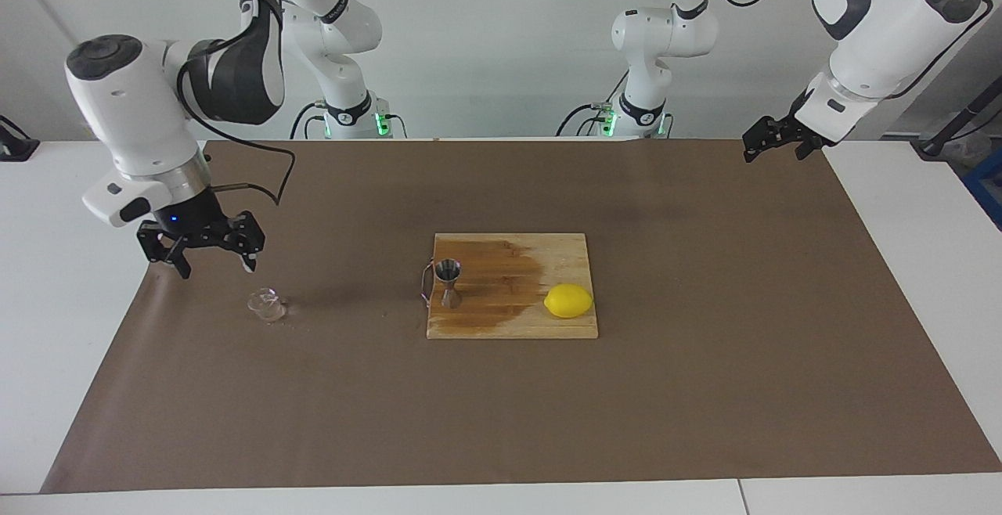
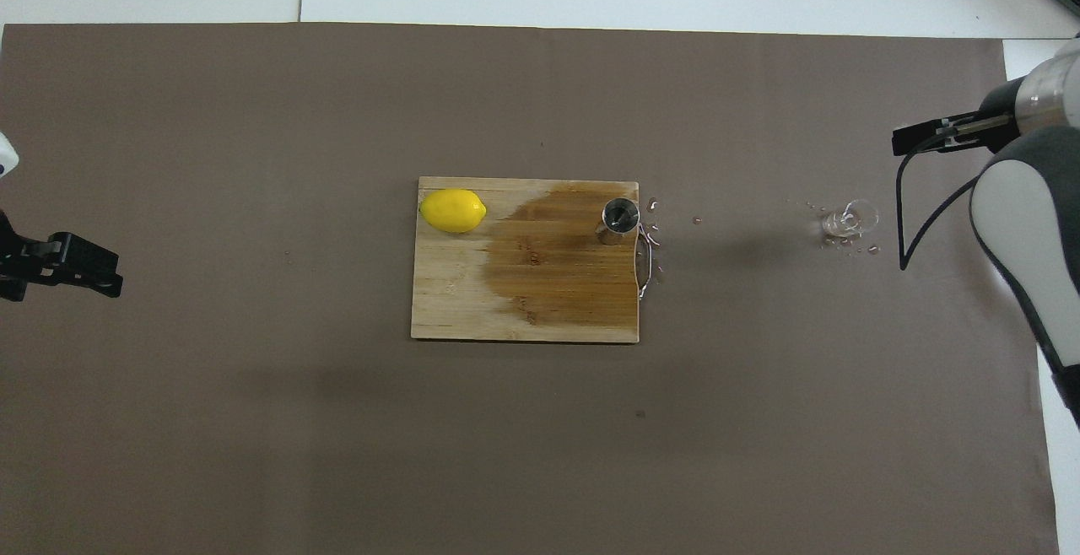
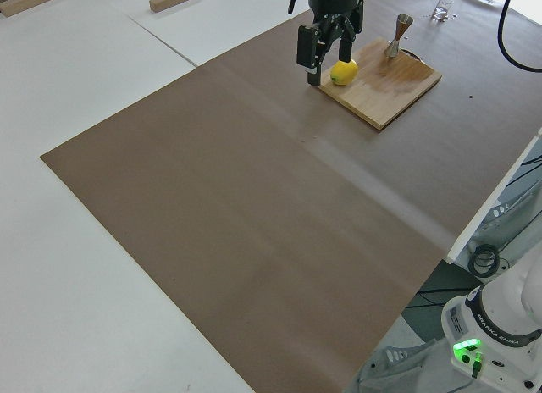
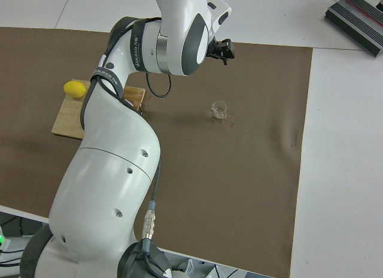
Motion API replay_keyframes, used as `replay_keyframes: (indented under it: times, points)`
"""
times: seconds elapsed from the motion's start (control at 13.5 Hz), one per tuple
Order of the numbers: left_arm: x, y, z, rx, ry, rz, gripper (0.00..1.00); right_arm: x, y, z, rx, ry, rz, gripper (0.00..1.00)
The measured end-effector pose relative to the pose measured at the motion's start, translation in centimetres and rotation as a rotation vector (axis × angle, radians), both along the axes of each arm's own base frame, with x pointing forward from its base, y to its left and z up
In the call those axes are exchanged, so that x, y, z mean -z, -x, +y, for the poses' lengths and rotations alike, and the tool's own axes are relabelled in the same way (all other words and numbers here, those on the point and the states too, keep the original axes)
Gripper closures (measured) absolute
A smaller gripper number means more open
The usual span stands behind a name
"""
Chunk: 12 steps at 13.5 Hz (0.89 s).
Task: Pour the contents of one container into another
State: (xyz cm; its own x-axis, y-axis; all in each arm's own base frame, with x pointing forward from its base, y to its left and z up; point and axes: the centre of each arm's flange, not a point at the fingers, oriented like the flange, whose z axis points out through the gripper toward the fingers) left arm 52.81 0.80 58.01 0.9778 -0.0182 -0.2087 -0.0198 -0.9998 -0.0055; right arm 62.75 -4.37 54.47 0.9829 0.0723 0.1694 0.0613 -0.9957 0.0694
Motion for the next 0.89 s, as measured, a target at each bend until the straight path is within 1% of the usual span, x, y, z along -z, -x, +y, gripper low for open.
replay_keyframes:
  times: [0.07, 0.22, 0.37, 0.52, 0.67, 0.81, 0.89]
  points:
    - [0.0, 0.0, 0.0, 0.0, 0.0, 0.0, 0.0, -1.8, 1.0, -0.2, 0.045, 0.002, 0.001, 0.0]
    - [0.0, 0.0, 0.0, 0.0, 0.0, 0.0, 0.0, -4.5, 3.0, -0.8, 0.113, -0.01, 0.02, 0.0]
    - [0.0, 0.0, 0.0, 0.0, 0.0, 0.0, 0.0, -6.8, 5.3, -1.1, 0.207, -0.028, 0.063, 0.0]
    - [0.0, 0.0, 0.0, 0.0, 0.0, 0.0, 0.0, -8.3, 7.2, -1.1, 0.259, -0.038, 0.107, 0.0]
    - [0.0, 0.0, 0.0, 0.0, 0.0, 0.0, 0.0, -8.7, 8.2, -1.5, 0.273, -0.043, 0.127, 0.0]
    - [0.0, 0.0, 0.0, 0.0, 0.0, 0.0, 0.0, -8.7, 8.3, -1.6, 0.252, -0.042, 0.131, 0.0]
    - [0.0, 0.0, 0.0, 0.0, 0.0, 0.0, 0.0, -8.6, 8.4, -1.4, 0.239, -0.04, 0.14, 0.0]
